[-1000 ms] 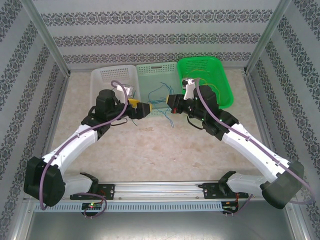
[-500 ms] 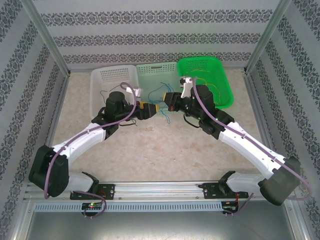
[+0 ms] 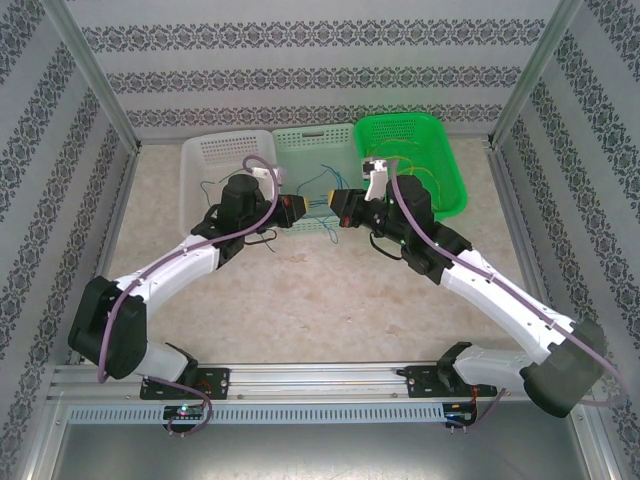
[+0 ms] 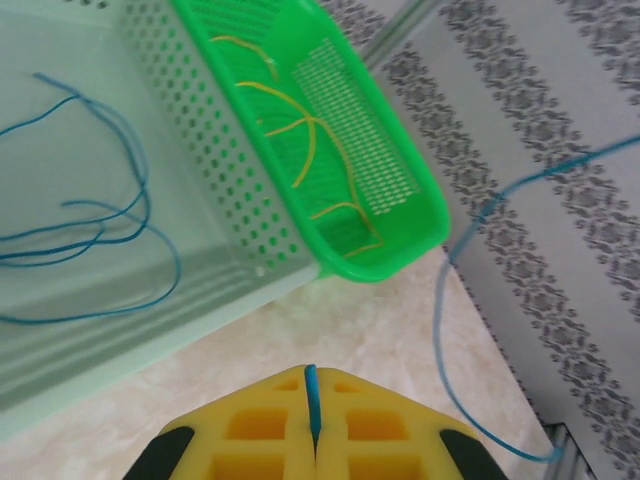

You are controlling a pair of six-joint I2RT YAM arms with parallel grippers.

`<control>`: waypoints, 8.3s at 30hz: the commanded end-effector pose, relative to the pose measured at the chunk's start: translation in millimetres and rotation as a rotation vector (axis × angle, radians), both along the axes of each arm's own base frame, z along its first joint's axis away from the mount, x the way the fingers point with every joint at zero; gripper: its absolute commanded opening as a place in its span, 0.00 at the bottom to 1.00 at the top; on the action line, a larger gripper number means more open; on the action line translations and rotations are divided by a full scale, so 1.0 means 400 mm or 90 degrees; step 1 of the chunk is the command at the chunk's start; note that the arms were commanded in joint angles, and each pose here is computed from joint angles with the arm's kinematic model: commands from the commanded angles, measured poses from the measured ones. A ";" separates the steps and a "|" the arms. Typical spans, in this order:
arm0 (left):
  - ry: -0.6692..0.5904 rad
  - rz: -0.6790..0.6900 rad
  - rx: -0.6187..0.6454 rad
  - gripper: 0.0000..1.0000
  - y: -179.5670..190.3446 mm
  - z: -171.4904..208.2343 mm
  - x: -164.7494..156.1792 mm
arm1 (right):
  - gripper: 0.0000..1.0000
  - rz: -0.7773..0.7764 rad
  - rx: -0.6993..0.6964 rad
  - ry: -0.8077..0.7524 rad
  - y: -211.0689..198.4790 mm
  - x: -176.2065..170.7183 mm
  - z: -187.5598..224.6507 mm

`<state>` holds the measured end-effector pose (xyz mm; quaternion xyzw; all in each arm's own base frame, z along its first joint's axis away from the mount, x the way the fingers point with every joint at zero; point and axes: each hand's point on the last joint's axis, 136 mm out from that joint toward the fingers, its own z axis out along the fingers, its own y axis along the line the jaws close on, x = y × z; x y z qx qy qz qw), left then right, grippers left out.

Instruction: Untangle the cables

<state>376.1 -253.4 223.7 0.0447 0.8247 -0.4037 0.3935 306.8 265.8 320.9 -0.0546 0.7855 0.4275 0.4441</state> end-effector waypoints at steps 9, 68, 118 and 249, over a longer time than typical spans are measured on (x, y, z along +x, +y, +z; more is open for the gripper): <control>0.130 -0.021 -0.012 0.00 -0.046 -0.105 0.032 | 0.00 0.079 0.055 0.025 0.024 -0.040 0.039; -0.085 -0.029 -0.009 1.00 -0.029 0.160 -0.076 | 0.00 -0.064 -0.071 0.150 0.046 0.080 -0.170; -0.140 -0.183 0.086 0.00 -0.113 0.068 -0.131 | 0.31 -0.010 0.104 0.297 0.047 0.069 -0.142; -0.256 -0.497 -0.071 0.03 -0.146 0.352 -0.278 | 0.69 0.141 0.057 0.178 -0.127 0.030 -0.178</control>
